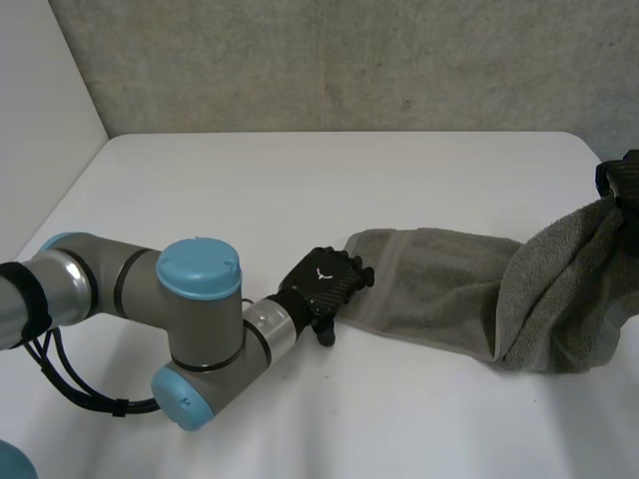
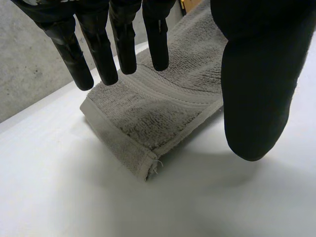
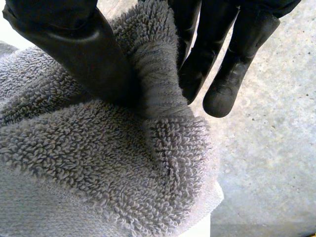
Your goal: Fold the towel.
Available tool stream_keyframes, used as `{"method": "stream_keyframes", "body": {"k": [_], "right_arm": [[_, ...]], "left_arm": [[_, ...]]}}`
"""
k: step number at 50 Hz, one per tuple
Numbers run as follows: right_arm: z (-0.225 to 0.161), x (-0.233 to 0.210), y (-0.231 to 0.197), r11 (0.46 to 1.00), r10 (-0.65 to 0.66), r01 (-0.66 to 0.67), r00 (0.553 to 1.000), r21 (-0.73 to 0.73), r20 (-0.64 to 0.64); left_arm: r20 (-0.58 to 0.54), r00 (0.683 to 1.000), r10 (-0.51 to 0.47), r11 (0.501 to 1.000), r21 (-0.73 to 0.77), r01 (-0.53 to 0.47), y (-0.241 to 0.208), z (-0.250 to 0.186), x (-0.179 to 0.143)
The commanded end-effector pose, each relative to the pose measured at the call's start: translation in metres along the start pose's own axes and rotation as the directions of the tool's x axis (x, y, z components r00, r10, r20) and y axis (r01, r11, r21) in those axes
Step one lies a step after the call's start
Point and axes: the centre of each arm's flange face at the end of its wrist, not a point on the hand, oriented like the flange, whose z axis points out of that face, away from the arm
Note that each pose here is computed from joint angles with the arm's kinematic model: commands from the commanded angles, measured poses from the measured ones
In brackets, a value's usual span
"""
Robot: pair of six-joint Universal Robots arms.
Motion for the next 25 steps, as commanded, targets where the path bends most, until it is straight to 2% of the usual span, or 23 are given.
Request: {"method": "stream_keyframes", "body": {"k": [1, 13, 25], "right_arm": [[0.0, -0.001, 0.004, 1.0, 0.002, -0.002, 1.0, -0.011, 0.002], [0.001, -0.003, 0.008, 1.0, 0.002, -0.002, 1.0, -0.008, -0.002], [0.002, -0.002, 0.009, 1.0, -0.002, 0.002, 1.0, -0.007, -0.008]], "left_arm": [[0.003, 1.0, 0.003, 1.0, 0.009, -0.003, 0.002, 0.009, -0.002], [0.005, 1.0, 0.014, 0.999, 0.041, -0.014, -0.003, 0.026, -0.005], [0.005, 1.0, 0.003, 1.0, -0.008, -0.003, 0.005, 0.034, -0.005]]}}
